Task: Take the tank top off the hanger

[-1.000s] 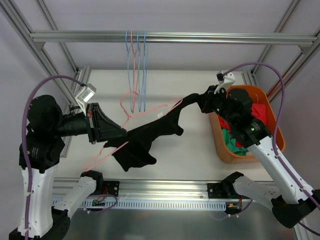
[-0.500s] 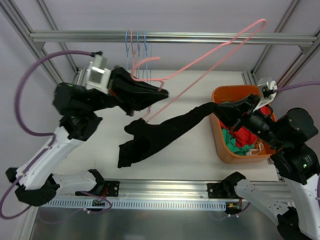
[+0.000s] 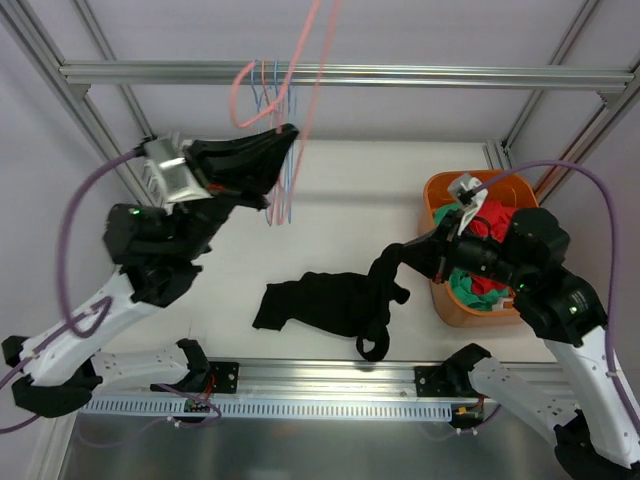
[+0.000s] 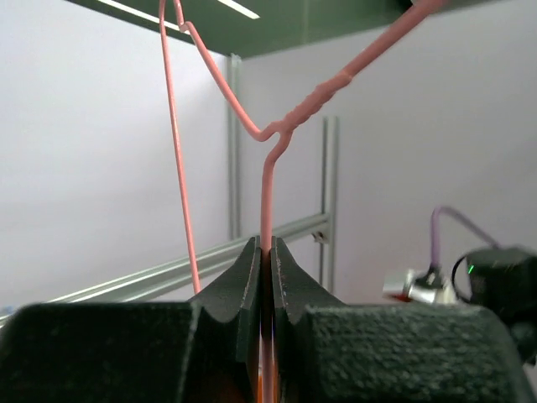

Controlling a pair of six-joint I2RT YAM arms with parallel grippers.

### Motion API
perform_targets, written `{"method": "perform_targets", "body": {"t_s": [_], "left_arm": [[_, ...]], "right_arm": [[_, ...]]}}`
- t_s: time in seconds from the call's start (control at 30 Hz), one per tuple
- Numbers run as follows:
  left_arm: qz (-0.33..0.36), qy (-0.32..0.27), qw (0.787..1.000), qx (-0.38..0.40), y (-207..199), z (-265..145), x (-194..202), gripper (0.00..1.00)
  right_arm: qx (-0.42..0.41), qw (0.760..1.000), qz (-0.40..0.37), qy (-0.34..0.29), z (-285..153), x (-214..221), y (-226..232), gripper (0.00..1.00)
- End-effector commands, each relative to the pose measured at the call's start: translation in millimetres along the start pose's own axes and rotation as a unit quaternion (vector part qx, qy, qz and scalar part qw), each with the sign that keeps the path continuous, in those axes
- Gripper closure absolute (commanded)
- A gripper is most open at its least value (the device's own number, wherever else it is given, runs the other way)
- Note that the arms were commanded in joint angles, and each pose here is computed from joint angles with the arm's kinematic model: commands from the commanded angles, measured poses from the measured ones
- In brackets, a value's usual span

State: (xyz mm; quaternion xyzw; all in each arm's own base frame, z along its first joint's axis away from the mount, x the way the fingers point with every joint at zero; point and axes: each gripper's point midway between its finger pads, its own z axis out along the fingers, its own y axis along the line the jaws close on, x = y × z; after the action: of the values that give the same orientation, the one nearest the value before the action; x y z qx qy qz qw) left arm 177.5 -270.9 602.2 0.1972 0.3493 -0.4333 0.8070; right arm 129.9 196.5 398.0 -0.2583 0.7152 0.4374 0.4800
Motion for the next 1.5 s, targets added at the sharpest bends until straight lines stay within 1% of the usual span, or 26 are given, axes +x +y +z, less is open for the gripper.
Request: {"method": "perform_targets", "body": {"t_s": [0.0, 0.03, 0.07, 0.1, 0.13, 0.17, 0.2, 0.23, 0.27, 0.33, 0.37, 0.43, 0.57, 0.67, 0.73, 0.8, 0.83, 0.9, 1.0, 1.03, 1.1, 1.17, 1.2, 1.23, 1.33, 1.47], "left_arm": [[0.006, -0.049, 0.995, -0.085, 29.6, -38.3, -86.6, 1.00], [-0.004, 0.006, 0.994, -0.107, 35.9, -50.9, -67.0, 1.00], [-0.009, 0.013, 0.990, -0.140, 46.6, -71.8, -77.5, 1.00], [-0.011, 0.030, 0.986, -0.161, 53.2, -84.2, -71.9, 1.00], [-0.040, 0.043, 0.982, -0.181, 56.5, -97.4, -66.8, 1.00], [-0.043, 0.082, 0.976, -0.199, 60.4, -123.4, -51.9, 1.00], [-0.051, 0.099, 0.966, -0.234, 69.7, -139.6, -43.5, 1.00], [-0.076, 0.115, 0.956, -0.258, 73.0, -155.3, -35.4, 1.00], [-0.075, 0.162, 0.943, -0.282, 76.9, -184.3, -16.6, 1.00], [-0.098, 0.190, 0.919, -0.330, 84.6, -213.2, 2.5, 1.00], [-0.097, 0.219, 0.910, -0.339, 84.5, -232.4, 12.8, 1.00], [-0.125, 0.248, 0.897, -0.344, 78.0, -246.1, 31.2, 1.00], [-0.147, 0.327, 0.867, -0.348, 65.8, -266.6, 75.2, 1.00], [-0.109, 0.351, 0.848, -0.382, 78.4, -267.1, 91.1, 1.00], [-0.078, 0.358, 0.840, -0.399, 88.1, -252.6, 91.3, 1.00], [-0.028, 0.358, 0.831, -0.425, 106.0, -241.0, 83.7, 1.00], [-0.020, 0.354, 0.831, -0.429, 113.3, -217.1, 80.4, 1.00], [-0.048, 0.357, 0.832, -0.421, 134.7, -197.6, 81.2, 1.00], [-0.070, 0.329, 0.855, -0.394, 162.4, -154.5, 74.4, 1.00], [-0.065, 0.330, 0.858, -0.389, 163.8, -149.5, 72.8, 1.00], [-0.058, 0.310, 0.878, -0.361, 161.6, -126.2, 57.4, 1.00], [-0.050, 0.313, 0.878, -0.360, 172.4, -115.6, 61.8, 1.00], [-0.056, 0.318, 0.882, -0.343, 171.6, -109.3, 64.0, 1.00], [-0.055, 0.316, 0.881, -0.347, 184.5, -103.1, 63.5, 1.00], [-0.072, 0.324, 0.882, -0.335, 196.9, -91.9, 73.6, 1.00], [-0.092, 0.333, 0.869, -0.353, 217.9, -97.9, 88.2, 1.00]], "right_arm": [[-0.001, 0.999, 0.020, 0.042, 22.8, 33.6, -16.2, 1.00], [0.006, 0.997, 0.031, 0.070, 38.7, 57.6, -27.2, 1.00], [0.018, 0.996, 0.034, 0.083, 46.6, 68.7, -34.5, 1.00], [0.045, 0.994, 0.032, 0.093, 54.3, 78.7, -47.0, 1.00], [0.050, 0.991, 0.035, 0.121, 66.7, 98.2, -53.1, 0.99], [0.056, 0.989, 0.037, 0.129, 71.6, 104.5, -56.5, 0.84], [0.065, 0.988, 0.037, 0.133, 76.0, 109.8, -61.0, 0.68], [0.068, 0.988, 0.036, 0.131, 79.5, 111.3, -63.1, 0.46], [0.080, 0.987, 0.040, 0.133, 80.3, 115.2, -68.3, 0.01], [0.117, 0.985, 0.031, 0.121, 77.9, 111.5, -81.6, 0.00], [0.124, 0.986, 0.024, 0.112, 75.3, 106.7, -83.6, 0.00], [0.143, 0.984, 0.018, 0.108, 72.2, 102.8, -91.0, 0.00], [0.155, 0.982, 0.021, 0.108, 72.0, 97.8, -97.4, 0.00], [0.152, 0.982, 0.024, 0.112, 75.1, 97.3, -97.6, 0.00], [0.147, 0.982, 0.024, 0.113, 77.4, 95.9, -96.1, 0.01], [0.142, 0.983, 0.024, 0.111, 78.5, 92.5, -93.6, 0.00], [0.142, 0.983, 0.024, 0.110, 78.4, 91.7, -93.5, 0.00], [0.140, 0.984, 0.023, 0.106, 77.9, 88.7, -91.7, 0.01], [0.136, 0.986, 0.022, 0.096, 74.6, 83.3, -88.2, 0.00], [0.136, 0.985, 0.022, 0.099, 74.6, 85.6, -88.6, 0.01], [0.138, 0.986, 0.019, 0.094, 70.7, 84.7, -88.4, 0.01], [0.144, 0.985, 0.019, 0.093, 67.6, 86.1, -90.1, 0.00], [0.147, 0.984, 0.019, 0.094, 66.8, 86.7, -91.3, 0.01], [0.146, 0.985, 0.019, 0.094, 66.6, 87.1, -91.1, 0.00], [0.145, 0.985, 0.007, 0.097, 66.7, 87.0, -92.5, 0.00], [0.145, 0.984, 0.004, 0.100, 67.3, 89.0, -94.2, 0.01]]}}
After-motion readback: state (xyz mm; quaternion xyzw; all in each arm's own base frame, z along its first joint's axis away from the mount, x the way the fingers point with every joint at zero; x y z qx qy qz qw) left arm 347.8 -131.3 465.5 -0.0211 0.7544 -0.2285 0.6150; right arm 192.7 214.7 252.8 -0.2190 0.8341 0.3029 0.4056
